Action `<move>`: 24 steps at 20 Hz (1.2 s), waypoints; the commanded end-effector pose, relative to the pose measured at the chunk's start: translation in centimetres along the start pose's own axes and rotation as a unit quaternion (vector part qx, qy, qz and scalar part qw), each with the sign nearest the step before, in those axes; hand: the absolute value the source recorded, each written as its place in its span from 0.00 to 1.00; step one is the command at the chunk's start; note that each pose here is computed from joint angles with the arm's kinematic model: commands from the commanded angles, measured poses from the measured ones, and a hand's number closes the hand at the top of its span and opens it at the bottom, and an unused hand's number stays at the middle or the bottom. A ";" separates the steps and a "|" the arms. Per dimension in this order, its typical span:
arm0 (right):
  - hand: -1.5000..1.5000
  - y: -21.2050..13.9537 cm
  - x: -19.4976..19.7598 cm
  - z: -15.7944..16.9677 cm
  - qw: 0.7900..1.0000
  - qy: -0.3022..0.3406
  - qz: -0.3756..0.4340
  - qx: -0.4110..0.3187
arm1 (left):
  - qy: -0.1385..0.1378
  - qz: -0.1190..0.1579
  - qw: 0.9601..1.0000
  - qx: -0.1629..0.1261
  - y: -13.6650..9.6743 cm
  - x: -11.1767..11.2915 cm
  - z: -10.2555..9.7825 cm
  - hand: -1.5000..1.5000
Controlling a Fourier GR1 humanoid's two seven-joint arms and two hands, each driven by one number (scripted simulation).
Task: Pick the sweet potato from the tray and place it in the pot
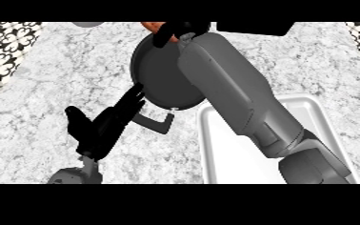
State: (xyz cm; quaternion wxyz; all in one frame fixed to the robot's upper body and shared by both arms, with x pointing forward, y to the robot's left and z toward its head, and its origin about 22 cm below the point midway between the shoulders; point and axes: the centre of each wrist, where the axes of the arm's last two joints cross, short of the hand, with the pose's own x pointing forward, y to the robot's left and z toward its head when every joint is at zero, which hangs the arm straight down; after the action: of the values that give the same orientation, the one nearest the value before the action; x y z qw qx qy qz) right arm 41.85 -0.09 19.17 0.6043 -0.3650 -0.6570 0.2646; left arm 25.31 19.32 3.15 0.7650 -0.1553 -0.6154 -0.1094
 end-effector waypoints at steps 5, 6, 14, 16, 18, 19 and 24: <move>0.00 1.0 -2.6 -1.3 0.994 0.064 -0.093 0.008 | -0.001 -0.002 1.000 -0.014 -0.8 0.6 -0.8 0.50; 0.00 1.8 -4.3 -1.1 0.990 0.075 -0.119 0.000 | -0.002 -0.003 1.000 -0.013 0.2 0.6 -0.6 0.50; 0.00 1.2 -4.6 -1.4 0.968 0.048 -0.246 -0.022 | 0.004 -0.009 1.000 -0.029 -2.1 1.1 -1.2 0.50; 0.00 2.1 -6.0 -1.2 0.966 0.042 -0.249 -0.049 | -0.007 -0.019 0.999 -0.038 -1.4 1.2 -1.1 0.50; 0.00 1.6 -5.5 -1.6 0.961 0.036 -0.266 -0.067 | -0.003 -0.008 1.000 -0.029 -1.3 0.5 -1.0 0.50; 0.00 2.2 -6.2 -1.3 0.962 0.029 -0.255 -0.090 | 0.000 -0.008 1.000 -0.023 -1.4 0.2 -0.6 0.50; 0.00 2.4 -6.9 -2.0 0.959 0.060 -0.252 -0.117 | 0.000 -0.006 1.000 -0.001 -0.1 0.8 0.4 0.50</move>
State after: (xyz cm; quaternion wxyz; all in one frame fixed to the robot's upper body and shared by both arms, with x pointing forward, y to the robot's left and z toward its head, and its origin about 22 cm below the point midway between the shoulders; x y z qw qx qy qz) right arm 43.91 -3.90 13.98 0.6430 -0.2562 -0.7211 0.0309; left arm 25.91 18.60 3.73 0.7627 -0.1603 -0.6147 -0.1215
